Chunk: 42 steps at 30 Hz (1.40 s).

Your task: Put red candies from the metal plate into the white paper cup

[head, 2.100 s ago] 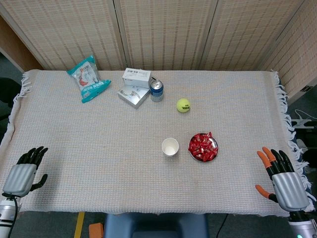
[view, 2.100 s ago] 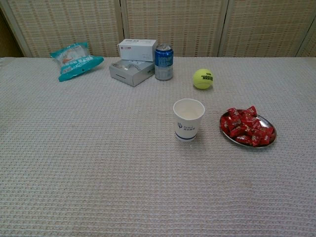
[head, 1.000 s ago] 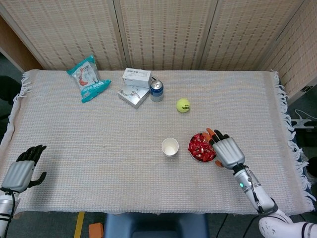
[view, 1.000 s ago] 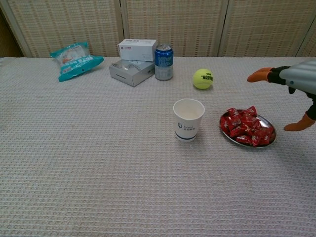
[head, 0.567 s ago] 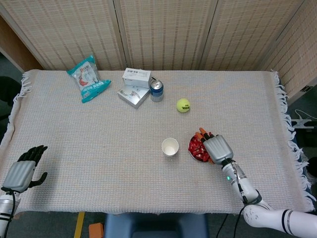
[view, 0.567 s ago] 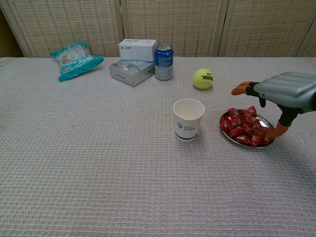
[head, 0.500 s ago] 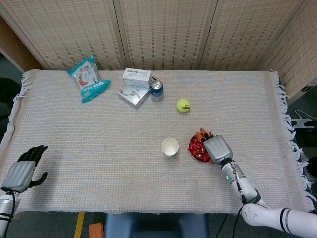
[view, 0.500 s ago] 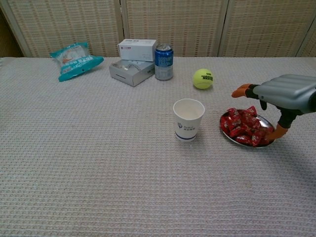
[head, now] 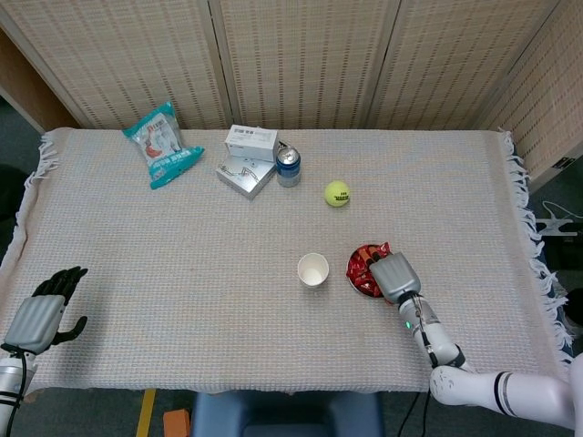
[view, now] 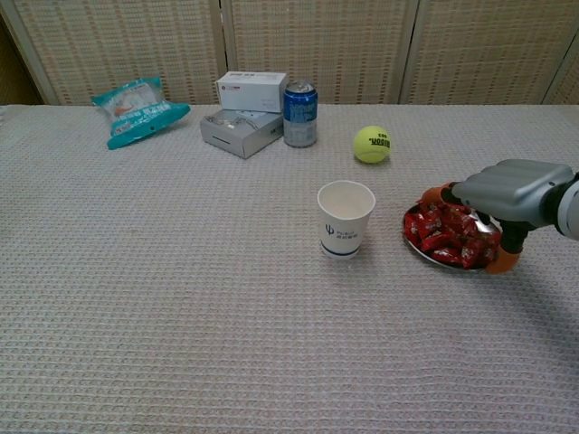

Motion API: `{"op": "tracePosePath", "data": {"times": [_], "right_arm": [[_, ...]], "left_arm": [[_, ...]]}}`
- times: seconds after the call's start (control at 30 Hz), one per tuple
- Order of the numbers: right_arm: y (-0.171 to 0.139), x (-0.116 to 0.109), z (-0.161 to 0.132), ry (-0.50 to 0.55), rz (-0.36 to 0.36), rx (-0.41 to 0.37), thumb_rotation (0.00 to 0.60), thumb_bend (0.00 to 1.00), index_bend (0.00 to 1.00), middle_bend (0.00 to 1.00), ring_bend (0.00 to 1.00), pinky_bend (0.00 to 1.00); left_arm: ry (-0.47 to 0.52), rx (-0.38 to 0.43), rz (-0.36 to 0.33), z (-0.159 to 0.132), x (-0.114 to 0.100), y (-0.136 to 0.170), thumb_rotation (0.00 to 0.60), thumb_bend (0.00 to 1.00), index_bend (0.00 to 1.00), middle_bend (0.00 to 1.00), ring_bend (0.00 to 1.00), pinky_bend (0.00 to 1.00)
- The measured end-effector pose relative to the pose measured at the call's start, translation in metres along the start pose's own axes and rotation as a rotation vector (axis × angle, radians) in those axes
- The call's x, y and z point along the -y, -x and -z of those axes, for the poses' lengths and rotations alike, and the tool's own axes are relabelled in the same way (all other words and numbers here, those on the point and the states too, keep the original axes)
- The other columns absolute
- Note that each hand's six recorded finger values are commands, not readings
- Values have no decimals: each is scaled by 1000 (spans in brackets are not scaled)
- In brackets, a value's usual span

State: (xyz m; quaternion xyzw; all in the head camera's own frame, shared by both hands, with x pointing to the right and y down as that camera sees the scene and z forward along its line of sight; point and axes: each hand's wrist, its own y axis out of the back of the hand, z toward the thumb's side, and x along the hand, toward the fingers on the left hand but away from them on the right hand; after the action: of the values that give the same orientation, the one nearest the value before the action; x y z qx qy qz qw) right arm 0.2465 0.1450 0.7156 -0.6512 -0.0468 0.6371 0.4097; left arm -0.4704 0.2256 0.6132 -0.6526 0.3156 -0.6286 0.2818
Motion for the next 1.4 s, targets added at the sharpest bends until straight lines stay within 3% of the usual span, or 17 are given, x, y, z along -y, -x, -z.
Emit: {"op": "tracePosePath", "data": {"times": [0.2,0.53,1.13,1.4], "right_arm": [[2,2,2,-8,-13,20,600,88,172,200,400,551],[2,-5,2,30,-21,12,600,94,152,202,400,551],[17,-9,-6,18,-41,21,600,141,266,242,420,551],[19,-3,-8,-21,-44,34,600,171,299,309,443,612]], "left_arm": [[5,4,-6,0,-1,1,600,390,0,0,0,139],[8,4,-6,1,-2,1,600,390,0,0,0,139],[19,5,-4,2,-2,1,600,389,0,0,0,139],[23,5,-4,3,-3,1,600,390,0,0,0,139]]}}
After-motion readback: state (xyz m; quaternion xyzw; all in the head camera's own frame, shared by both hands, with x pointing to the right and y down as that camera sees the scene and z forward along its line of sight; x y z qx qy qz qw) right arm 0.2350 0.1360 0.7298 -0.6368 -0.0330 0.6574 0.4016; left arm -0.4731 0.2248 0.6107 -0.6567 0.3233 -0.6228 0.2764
